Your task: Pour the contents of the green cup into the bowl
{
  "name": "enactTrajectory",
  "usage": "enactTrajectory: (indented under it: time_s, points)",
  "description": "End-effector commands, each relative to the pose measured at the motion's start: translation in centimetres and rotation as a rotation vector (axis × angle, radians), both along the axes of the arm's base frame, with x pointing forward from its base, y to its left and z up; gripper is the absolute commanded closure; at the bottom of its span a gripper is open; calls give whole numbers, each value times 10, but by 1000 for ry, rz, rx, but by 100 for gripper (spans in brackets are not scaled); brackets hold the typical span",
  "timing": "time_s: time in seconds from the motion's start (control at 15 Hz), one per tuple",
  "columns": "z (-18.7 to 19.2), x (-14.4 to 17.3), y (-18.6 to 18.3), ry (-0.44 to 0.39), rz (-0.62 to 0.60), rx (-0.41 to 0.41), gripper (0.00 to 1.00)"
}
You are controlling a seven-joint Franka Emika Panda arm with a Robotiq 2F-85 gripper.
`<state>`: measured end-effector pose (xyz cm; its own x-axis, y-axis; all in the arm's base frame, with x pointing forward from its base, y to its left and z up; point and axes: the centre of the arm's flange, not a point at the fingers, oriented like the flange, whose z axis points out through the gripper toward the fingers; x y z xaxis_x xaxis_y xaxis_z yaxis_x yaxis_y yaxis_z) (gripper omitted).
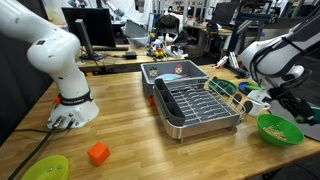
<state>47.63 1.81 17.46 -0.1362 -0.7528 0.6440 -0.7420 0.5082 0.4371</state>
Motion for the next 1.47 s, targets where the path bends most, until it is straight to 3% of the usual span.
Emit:
enactTrajectory:
  time_s: [0.0,0.53,1.4]
  points:
    - [8,-6,-5,-31,-23,-89,48]
    - [11,-5,-6,-52,-50,-147,48]
    - [27,0,2,38,-68,-239,48]
